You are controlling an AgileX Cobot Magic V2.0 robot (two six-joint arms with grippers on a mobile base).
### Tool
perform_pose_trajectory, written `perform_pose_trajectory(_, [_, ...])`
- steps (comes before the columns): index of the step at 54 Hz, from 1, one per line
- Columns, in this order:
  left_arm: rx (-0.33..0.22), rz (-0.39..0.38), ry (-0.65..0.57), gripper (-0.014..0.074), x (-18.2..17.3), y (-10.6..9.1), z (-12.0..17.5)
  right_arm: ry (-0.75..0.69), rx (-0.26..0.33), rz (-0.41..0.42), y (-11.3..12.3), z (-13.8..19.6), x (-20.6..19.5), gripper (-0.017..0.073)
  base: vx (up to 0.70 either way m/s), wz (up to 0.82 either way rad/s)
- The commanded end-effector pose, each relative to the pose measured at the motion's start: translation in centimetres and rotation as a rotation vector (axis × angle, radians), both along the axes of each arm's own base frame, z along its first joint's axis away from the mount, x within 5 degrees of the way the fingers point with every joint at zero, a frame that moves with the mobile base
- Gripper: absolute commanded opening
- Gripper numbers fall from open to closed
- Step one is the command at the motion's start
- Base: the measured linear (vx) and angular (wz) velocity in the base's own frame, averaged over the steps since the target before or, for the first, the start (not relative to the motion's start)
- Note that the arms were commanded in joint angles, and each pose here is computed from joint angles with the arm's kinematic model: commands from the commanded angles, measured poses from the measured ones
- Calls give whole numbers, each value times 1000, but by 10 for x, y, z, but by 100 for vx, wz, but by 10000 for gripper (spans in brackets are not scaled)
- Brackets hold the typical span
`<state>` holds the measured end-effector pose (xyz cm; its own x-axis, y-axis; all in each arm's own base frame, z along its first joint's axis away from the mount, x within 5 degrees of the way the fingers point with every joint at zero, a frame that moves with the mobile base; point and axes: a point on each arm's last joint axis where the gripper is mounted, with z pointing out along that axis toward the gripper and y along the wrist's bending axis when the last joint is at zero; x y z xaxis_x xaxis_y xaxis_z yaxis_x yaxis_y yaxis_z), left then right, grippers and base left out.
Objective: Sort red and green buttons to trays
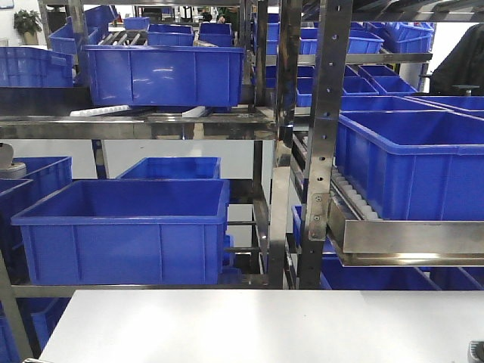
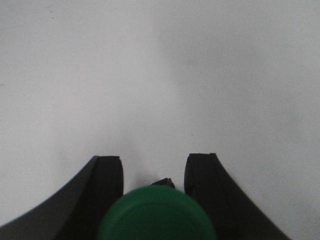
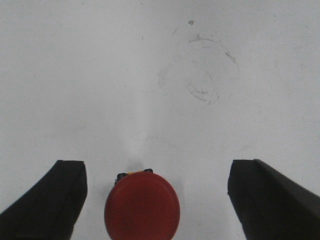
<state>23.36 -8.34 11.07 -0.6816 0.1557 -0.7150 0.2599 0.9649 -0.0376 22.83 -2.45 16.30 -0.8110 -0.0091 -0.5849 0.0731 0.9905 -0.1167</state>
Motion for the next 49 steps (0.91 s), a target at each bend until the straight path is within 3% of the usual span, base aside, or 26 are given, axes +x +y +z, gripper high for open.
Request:
perform_pose_trajectory(1, [-37,6,-109,-8,9,-3,17,-30,-12,5,-2,7,11,613,0,0])
perform_pose_trajectory(33, [-38,6,-112,-7,9,-3,17,108,-5,72,-1,-36,30,576,0,0])
perform_pose_trajectory(43, [-38,6,-113,-7,9,-3,17,125,-8,85,-1,-41,33,488,0,0])
perform_pose_trajectory(49, [-39,6,-114,-7,9,-3,17,117,-3,90,0,-41,34,374,0,0])
